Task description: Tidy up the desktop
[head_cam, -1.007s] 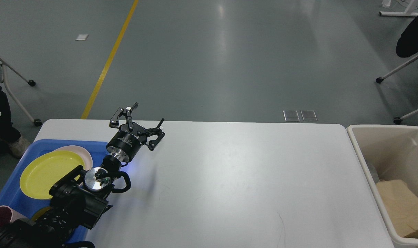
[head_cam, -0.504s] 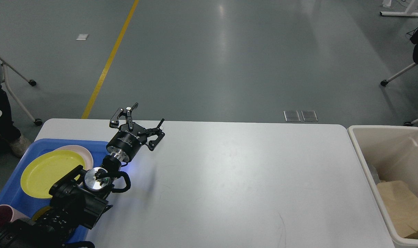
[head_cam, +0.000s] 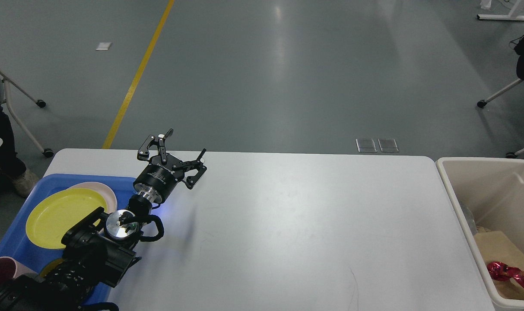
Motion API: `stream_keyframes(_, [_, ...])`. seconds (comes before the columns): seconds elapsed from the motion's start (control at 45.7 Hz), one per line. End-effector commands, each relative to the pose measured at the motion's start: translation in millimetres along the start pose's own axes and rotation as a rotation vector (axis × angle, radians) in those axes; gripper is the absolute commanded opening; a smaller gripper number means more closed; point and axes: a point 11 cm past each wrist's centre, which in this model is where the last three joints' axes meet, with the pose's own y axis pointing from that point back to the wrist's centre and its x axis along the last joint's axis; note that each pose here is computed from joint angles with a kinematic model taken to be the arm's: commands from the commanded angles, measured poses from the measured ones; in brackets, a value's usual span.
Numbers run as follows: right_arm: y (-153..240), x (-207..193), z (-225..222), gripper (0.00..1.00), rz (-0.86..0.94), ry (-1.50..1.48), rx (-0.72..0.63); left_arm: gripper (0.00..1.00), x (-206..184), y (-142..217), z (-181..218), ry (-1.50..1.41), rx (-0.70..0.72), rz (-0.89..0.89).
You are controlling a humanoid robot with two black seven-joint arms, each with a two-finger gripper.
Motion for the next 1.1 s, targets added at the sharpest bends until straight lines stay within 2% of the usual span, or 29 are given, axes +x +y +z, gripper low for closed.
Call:
stream_keyframes(0.0, [1.0, 5.3, -3.0, 1.00, 0.004, -0.007, 0.006, 0.97, 0.0, 0.0, -0.1, -0.001, 0.001, 0.000])
stream_keyframes(0.372, [27.9, 80.0, -72.7, 1.00, 0.099, -0.109, 0.150, 0.97, 0.0, 0.0, -0.1, -0.001, 0.001, 0.000])
stream_keyframes(0.504, [39.5, 41.7, -131.7, 1.00, -0.007, -0.139, 0.262, 0.97, 0.0, 0.0, 0.0, 0.000, 0.000, 0.000])
stream_keyframes(0.657, [72.8, -5.1, -211.5, 1.00, -0.194, -0.297, 0.440, 0.97, 0.0, 0.0, -0.1, -0.001, 0.001, 0.000])
stream_keyframes(0.832, [127.9, -18.2, -290.8, 1.00, -0.370, -0.506, 0.639, 0.97, 0.0, 0.0, -0.1, -0.001, 0.001, 0.000])
stream_keyframes(0.986, [166.1, -31.1, -331.8, 1.00, -0.539, -0.716, 0.753, 0.97, 0.0, 0.0, -0.1, -0.001, 0.001, 0.000])
stream_keyframes(1.073, [191.8, -51.1, -356.3, 1.00, -0.662, -0.805, 0.806, 0.97, 0.0, 0.0, -0.1, -0.001, 0.001, 0.000])
